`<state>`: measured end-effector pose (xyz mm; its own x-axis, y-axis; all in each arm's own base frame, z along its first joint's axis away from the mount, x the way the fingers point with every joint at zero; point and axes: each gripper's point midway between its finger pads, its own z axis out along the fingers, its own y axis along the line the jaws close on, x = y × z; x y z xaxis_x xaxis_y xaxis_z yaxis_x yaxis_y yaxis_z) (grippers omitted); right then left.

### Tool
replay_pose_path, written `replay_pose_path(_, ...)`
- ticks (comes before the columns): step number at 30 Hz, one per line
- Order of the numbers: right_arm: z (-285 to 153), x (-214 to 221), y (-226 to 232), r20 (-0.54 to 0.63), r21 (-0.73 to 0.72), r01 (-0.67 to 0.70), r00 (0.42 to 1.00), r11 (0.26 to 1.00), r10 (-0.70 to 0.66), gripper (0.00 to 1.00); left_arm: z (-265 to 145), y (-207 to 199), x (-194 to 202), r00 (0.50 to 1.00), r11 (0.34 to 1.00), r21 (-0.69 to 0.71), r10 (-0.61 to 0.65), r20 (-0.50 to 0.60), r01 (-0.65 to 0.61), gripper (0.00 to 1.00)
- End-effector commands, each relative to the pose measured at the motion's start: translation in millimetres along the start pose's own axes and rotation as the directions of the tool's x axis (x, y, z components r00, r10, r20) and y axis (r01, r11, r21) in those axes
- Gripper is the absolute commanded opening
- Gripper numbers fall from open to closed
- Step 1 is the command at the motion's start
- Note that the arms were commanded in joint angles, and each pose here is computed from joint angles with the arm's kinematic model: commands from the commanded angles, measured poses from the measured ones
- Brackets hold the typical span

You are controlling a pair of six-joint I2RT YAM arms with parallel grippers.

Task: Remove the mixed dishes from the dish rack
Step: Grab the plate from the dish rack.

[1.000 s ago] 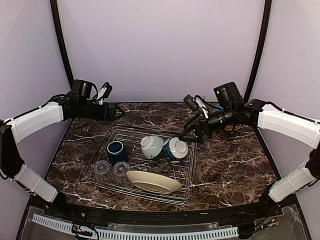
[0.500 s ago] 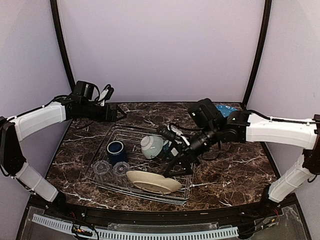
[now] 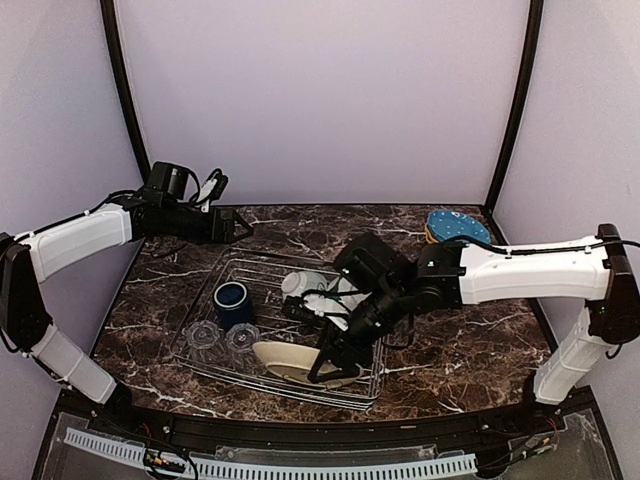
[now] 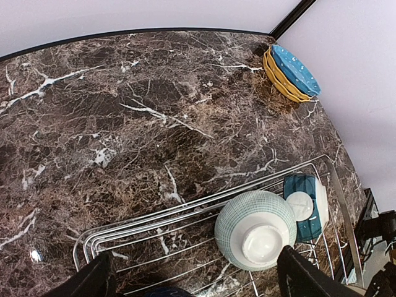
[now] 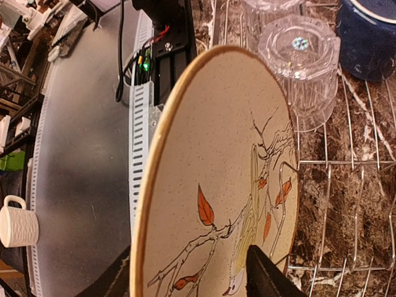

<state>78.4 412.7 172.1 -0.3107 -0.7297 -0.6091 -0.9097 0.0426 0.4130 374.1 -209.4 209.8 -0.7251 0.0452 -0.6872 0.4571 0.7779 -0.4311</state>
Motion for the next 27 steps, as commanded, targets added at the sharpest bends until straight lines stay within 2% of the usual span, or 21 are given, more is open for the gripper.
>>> replay_pose_path(1, 14.5, 8.7, -2.2, -0.075, 0.064, 0.015, 0.997, 0.998, -0.01, 0.51, -4.5, -4.4, -9.5, 1.0, 1.0, 0.017, -0.003, 0.019, 0.003, 0.89)
replay_pose_path(9, 18.9, 13.0, -2.9, -0.1, 0.106, 0.036, 0.995, 0.994, -0.025, 0.34, -3.4, -3.4, -8.7, 1.0, 1.0, 0.015, -0.005, 0.016, 0.005, 0.89)
replay_pose_path(14, 12.7, 10.5, -2.0, -0.084, 0.126, 0.042, 0.996, 0.991, -0.031, 0.26, -2.9, -3.3, -8.4, 1.0, 1.0, 0.016, -0.007, 0.014, 0.007, 0.89)
replay_pose_path(16, 9.8, 8.8, 0.5, -0.073, 0.123, 0.047, 0.997, 0.991, -0.038, 0.28, -3.0, -3.4, -8.5, 1.0, 1.0, 0.016, -0.007, 0.014, 0.006, 0.89)
replay_pose_path(19, 6.6, 6.9, 3.0, -0.061, 0.121, 0.051, 0.997, 0.991, -0.044, 0.5, -2.5, -3.4, -8.1, 1.0, 1.0, 0.017, -0.009, 0.013, 0.009, 0.89)
replay_pose_path(21, 5.3, 6.5, 5.4, -0.059, 0.116, 0.054, 0.997, 0.992, -0.048, 0.56, -2.3, -3.2, -7.7, 1.0, 1.0, 0.017, -0.009, 0.012, 0.009, 0.89)
replay_pose_path(23, 3.2, 5.4, 8.0, -0.056, 0.114, 0.059, 0.997, 0.992, -0.053, 0.53, -2.0, -3.2, -7.8, 1.0, 1.0, 0.018, -0.009, 0.012, 0.009, 0.89)
replay_pose_path(27, 0.7, 4.7, 9.1, -0.05, 0.118, 0.062, 0.997, 0.991, -0.057, 0.38, -1.6, -3.7, -7.7, 1.0, 1.0, 0.022, -0.012, 0.011, 0.011, 0.89)
